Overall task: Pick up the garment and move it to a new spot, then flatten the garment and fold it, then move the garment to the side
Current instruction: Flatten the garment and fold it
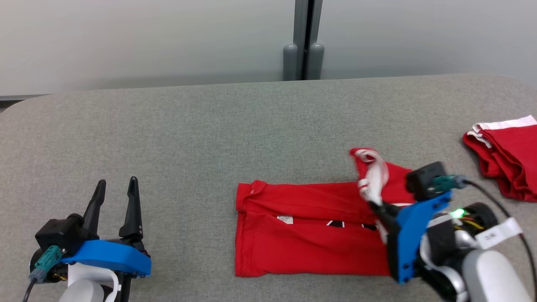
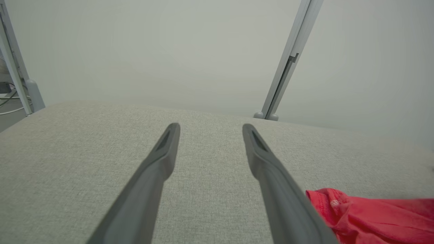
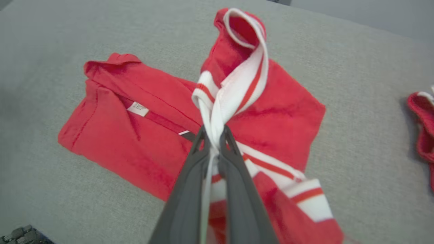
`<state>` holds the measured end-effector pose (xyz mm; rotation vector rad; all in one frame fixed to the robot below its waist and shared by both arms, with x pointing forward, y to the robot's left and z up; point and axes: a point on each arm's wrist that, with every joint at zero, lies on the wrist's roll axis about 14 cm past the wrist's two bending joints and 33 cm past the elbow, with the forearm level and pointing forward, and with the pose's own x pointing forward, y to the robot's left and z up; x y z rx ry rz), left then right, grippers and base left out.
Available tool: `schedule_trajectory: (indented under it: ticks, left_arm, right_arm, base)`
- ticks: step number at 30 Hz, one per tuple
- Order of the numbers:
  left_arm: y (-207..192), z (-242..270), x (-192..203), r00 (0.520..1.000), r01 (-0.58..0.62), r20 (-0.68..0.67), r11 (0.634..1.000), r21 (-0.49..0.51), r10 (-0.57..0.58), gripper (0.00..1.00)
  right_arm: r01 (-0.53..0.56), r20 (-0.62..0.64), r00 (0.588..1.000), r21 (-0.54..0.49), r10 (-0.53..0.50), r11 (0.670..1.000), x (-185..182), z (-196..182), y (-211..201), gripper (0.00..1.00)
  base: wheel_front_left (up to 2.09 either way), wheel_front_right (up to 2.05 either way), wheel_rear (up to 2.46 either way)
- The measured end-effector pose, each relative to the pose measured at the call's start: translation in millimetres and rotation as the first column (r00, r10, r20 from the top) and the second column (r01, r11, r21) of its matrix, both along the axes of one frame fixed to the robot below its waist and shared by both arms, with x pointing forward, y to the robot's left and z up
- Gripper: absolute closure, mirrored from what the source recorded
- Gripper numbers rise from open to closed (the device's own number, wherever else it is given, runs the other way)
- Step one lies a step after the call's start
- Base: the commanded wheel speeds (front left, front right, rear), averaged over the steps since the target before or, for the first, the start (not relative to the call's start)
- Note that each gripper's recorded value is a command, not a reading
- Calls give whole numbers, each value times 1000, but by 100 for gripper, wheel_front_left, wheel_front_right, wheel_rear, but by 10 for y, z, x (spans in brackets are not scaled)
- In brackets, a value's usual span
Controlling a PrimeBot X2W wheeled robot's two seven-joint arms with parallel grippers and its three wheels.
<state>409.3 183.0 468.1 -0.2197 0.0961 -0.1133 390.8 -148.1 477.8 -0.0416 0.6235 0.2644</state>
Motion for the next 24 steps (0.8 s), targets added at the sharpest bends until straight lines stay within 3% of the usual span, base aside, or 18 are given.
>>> schedule_trajectory:
  ticks: [5,9,23,24]
  left_arm:
    - [-10,9,-44,1000,9,-6,1000,4,-9,0]
    - [-19,-1,-71,1000,13,-15,1000,5,-13,0]
    - [67,-78,-100,999,-2,-39,1000,13,2,0]
    - [68,-86,-102,999,-1,-40,1000,13,1,0]
  right_arm:
    - [-195,-21,980,67,197,979,-37,-77,775,100]
    - [-271,-24,961,114,275,956,25,-139,1162,100]
    - [-375,-99,913,181,396,909,155,-500,1671,100]
    - [-374,-104,912,186,397,909,148,-523,1677,82]
  base:
    - [0,0,0]
    - [0,0,0]
    - [0,0,0]
    - [0,0,0]
